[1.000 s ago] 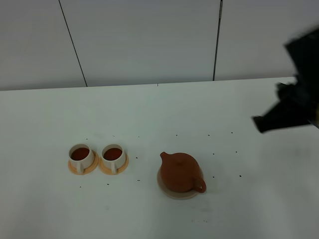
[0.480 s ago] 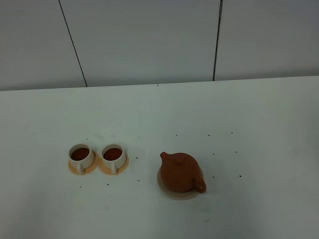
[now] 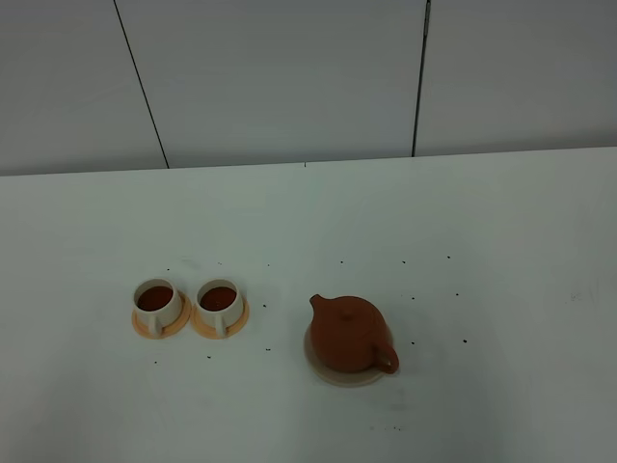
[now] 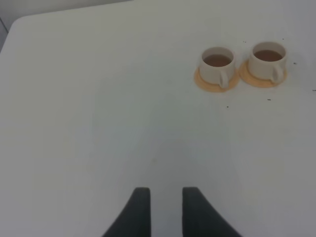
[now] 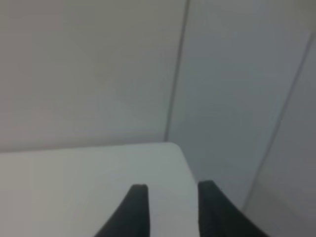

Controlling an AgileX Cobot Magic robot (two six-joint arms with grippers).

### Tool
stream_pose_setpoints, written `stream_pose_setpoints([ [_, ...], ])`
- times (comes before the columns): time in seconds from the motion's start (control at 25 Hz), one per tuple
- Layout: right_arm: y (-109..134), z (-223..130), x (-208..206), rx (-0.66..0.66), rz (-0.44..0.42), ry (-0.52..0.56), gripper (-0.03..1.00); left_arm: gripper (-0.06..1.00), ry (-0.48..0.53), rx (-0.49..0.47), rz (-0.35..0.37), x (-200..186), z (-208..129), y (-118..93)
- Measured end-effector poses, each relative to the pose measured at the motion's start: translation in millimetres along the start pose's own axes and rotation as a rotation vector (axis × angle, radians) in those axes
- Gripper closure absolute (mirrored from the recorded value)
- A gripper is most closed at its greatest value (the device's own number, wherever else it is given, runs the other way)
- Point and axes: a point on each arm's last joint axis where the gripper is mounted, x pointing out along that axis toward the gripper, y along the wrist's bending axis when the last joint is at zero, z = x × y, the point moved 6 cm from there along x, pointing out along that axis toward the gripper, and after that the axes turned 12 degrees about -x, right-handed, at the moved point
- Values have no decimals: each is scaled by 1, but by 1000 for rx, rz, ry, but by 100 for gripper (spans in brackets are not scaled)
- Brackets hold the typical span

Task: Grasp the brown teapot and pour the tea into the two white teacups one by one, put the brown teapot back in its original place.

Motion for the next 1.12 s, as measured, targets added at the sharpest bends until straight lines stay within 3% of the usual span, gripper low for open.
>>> stream_pose_setpoints([
  [0.32,-4,-6,0,-37,-27,38,73,71,0,0,0,0,0,0],
  [0.56,2,-8,0,-25,16,51,73,71,0,0,0,0,0,0],
  [0.84,12,0,-1,-21,78,-4,73,71,0,0,0,0,0,0],
  [1.12,11,5,-1,-40,72,-38,73,71,0,0,0,0,0,0],
])
